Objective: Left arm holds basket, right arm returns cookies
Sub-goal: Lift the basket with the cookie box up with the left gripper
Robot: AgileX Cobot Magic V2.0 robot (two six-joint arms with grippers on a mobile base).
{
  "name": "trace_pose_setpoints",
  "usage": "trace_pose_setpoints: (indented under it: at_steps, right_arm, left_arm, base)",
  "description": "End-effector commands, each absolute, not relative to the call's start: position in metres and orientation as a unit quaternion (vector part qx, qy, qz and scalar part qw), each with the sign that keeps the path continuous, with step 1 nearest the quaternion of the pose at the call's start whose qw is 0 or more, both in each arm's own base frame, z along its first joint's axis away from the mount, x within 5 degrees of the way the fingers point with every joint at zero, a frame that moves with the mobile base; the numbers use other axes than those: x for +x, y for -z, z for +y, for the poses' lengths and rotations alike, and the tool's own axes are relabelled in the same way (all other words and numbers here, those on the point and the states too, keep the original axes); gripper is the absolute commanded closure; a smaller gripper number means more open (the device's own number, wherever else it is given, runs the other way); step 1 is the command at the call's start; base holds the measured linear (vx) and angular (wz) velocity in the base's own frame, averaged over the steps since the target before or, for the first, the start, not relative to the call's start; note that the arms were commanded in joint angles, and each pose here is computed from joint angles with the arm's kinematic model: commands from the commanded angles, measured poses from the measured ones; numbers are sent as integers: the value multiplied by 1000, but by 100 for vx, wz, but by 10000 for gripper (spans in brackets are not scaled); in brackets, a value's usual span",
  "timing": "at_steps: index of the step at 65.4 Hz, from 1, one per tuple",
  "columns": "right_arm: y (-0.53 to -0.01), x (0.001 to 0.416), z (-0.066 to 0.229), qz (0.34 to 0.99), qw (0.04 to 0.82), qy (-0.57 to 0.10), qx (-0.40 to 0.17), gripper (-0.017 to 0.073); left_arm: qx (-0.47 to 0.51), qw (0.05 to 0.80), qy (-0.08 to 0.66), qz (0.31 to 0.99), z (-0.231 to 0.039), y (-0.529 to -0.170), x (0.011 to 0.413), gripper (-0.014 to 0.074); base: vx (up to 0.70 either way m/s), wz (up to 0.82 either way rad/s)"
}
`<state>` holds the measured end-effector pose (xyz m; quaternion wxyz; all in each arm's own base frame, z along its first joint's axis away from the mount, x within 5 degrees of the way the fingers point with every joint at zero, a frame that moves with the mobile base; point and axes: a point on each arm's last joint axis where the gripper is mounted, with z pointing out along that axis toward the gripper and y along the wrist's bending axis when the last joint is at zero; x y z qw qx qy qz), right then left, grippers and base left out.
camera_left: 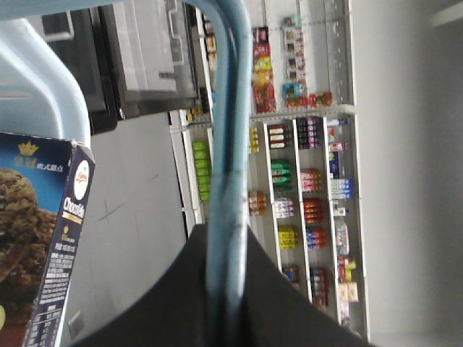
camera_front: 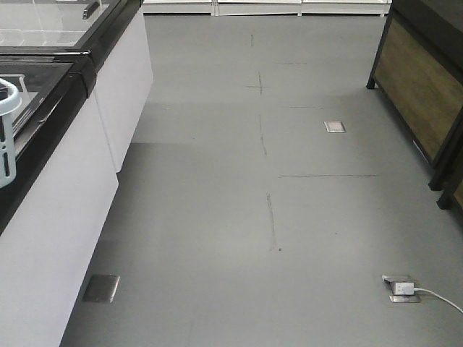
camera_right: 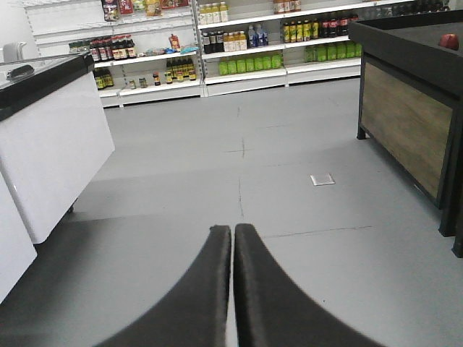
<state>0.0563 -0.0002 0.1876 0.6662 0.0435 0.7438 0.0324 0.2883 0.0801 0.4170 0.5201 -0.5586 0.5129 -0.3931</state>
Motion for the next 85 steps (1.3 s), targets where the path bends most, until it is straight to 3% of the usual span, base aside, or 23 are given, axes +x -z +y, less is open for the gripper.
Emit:
trace_pose_setpoints:
  at_steps: [1, 20, 48, 85]
  right_arm:
    - [-195, 56, -1, 714, 699, -25, 40, 567]
    - [-195, 56, -1, 714, 699, -25, 40, 567]
    - [-195, 56, -1, 715, 698, -25, 40, 567]
    - [-195, 56, -1, 715, 698, -25, 40, 567]
  left_arm:
    - [-520, 551, 429, 492, 63, -450, 274, 602]
    - [-429, 509, 465, 583, 3, -460, 257, 602]
    - [-312, 456, 557, 620, -79, -466, 226, 602]
    - [-269, 346, 631, 640, -163, -376, 165, 602]
  base:
    - [0, 0]
    - [0, 0]
    - [0, 0]
    - [0, 0]
